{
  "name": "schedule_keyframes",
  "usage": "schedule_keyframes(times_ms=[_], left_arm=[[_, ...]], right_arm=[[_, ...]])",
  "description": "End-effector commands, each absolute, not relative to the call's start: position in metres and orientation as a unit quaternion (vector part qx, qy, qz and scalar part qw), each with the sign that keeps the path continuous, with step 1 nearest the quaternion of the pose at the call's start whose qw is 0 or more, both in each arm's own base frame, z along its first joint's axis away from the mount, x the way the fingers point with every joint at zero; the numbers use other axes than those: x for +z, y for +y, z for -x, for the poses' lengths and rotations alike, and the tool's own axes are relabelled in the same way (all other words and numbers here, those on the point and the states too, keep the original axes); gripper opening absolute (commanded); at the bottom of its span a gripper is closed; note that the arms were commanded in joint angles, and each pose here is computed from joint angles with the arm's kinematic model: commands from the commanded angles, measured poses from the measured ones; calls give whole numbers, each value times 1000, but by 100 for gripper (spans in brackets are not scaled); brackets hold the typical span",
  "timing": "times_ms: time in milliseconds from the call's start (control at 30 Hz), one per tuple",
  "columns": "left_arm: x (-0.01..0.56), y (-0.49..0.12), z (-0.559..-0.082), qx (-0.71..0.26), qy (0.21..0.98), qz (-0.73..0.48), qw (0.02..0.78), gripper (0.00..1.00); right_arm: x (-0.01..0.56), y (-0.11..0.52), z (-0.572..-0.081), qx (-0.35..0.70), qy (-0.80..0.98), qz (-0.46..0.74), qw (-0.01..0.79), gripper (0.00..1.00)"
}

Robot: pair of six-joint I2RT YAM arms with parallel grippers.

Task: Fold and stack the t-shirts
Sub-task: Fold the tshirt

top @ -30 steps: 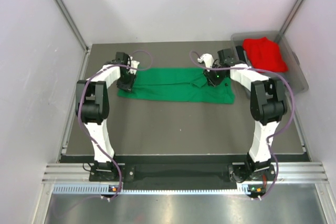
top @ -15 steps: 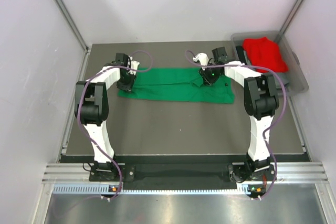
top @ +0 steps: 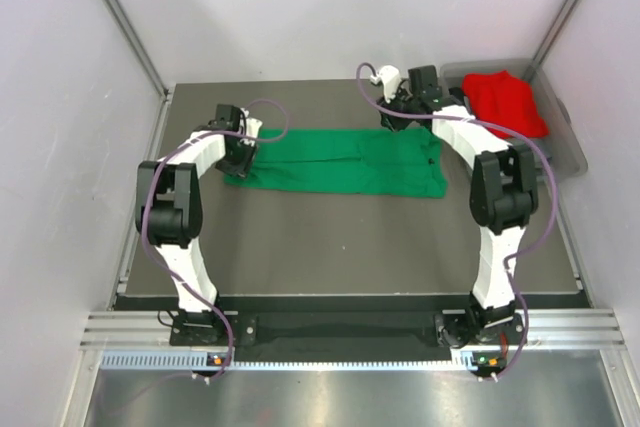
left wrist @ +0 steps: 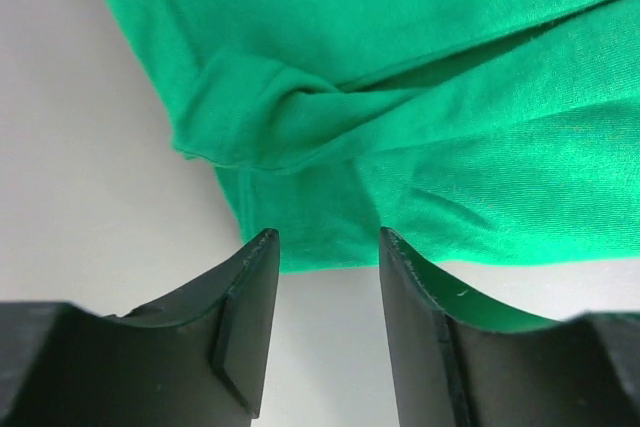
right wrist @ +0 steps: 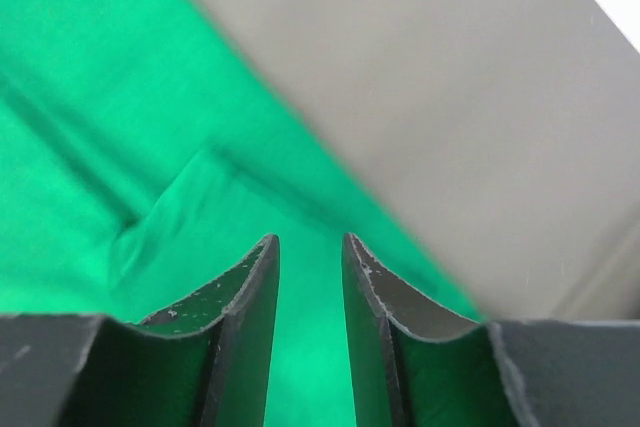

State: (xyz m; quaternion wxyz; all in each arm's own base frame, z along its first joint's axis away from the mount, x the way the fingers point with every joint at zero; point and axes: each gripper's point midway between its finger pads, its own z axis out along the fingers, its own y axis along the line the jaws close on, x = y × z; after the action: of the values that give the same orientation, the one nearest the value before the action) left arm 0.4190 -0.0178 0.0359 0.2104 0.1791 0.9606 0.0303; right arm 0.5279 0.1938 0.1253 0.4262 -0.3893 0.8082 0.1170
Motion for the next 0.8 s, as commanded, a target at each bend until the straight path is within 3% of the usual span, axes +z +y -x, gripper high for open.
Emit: schedule_keyframes(times_ms=[0,267,400,767], left_arm=[[68,-10,-439,56,943,-193,265,50],[59,-6,-472,72,948,-181,254,54],[45,-5,-464,53,961,-154,223,49],[47,12,-431,51,966,-133,216,48]], right_arm=[[189,194,-506,122,773,382,492,33],[134,191,-432,155,801,421,397,33],[109,180,-418,135,807,436,374,33],[94,182,-409,149,811,437,359,33]])
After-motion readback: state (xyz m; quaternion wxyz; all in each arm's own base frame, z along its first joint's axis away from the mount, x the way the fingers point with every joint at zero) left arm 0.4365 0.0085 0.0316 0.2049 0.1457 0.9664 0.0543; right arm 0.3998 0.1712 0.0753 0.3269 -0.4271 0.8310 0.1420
